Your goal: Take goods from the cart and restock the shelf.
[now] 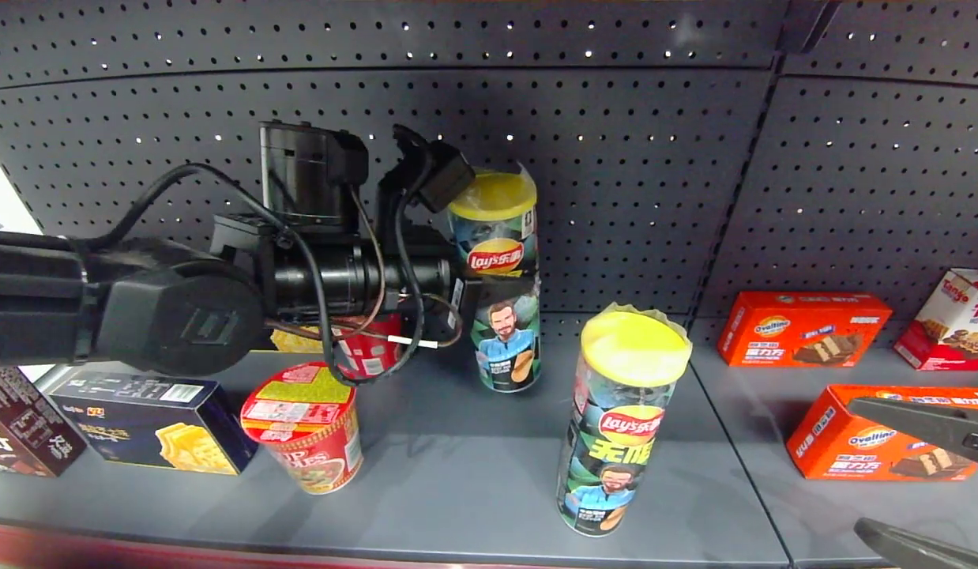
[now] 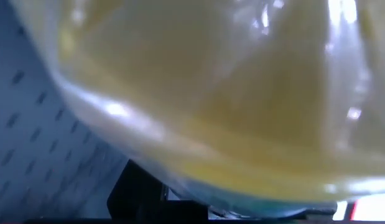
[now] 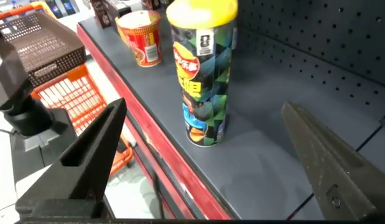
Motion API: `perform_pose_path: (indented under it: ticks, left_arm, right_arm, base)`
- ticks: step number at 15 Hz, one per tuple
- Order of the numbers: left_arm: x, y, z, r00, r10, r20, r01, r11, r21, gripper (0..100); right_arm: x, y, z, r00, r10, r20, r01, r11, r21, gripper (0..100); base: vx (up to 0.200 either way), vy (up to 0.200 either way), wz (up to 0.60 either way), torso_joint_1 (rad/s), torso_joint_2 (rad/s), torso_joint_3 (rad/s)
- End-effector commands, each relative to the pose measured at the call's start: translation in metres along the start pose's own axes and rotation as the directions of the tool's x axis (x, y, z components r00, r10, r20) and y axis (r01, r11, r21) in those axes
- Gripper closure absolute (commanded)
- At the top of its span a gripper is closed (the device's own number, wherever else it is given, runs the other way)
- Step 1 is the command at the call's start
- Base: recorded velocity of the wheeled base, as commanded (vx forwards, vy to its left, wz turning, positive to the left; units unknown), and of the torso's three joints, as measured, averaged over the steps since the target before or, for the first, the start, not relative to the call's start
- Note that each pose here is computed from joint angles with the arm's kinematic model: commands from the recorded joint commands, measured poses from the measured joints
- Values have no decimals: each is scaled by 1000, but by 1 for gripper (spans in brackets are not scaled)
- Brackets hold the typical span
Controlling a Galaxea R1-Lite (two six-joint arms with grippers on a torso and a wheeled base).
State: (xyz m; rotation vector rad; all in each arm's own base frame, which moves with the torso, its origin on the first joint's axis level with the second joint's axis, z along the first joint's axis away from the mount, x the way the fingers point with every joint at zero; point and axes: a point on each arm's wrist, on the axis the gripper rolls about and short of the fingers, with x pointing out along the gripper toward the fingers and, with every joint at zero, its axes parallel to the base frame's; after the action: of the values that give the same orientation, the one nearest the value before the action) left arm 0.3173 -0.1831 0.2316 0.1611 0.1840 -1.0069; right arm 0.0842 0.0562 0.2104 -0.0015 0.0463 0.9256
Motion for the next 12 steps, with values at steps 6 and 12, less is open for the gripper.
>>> perform_pose_path:
  ticks: [6,12]
  left_arm:
    - [42,26,-24,997,-65,-29,65,998,-17,100]
    - [53,46,-26,995,-58,-84,60,998,25,100]
  right_arm:
    - [-6,1,0,1000,-8,19,8,1000,15,0]
    - [-7,2,-8,1000,-2,-4,2,1000,25,0]
  base:
    - [0,0,0,0,0,0]
    - [0,0,0,0,0,0]
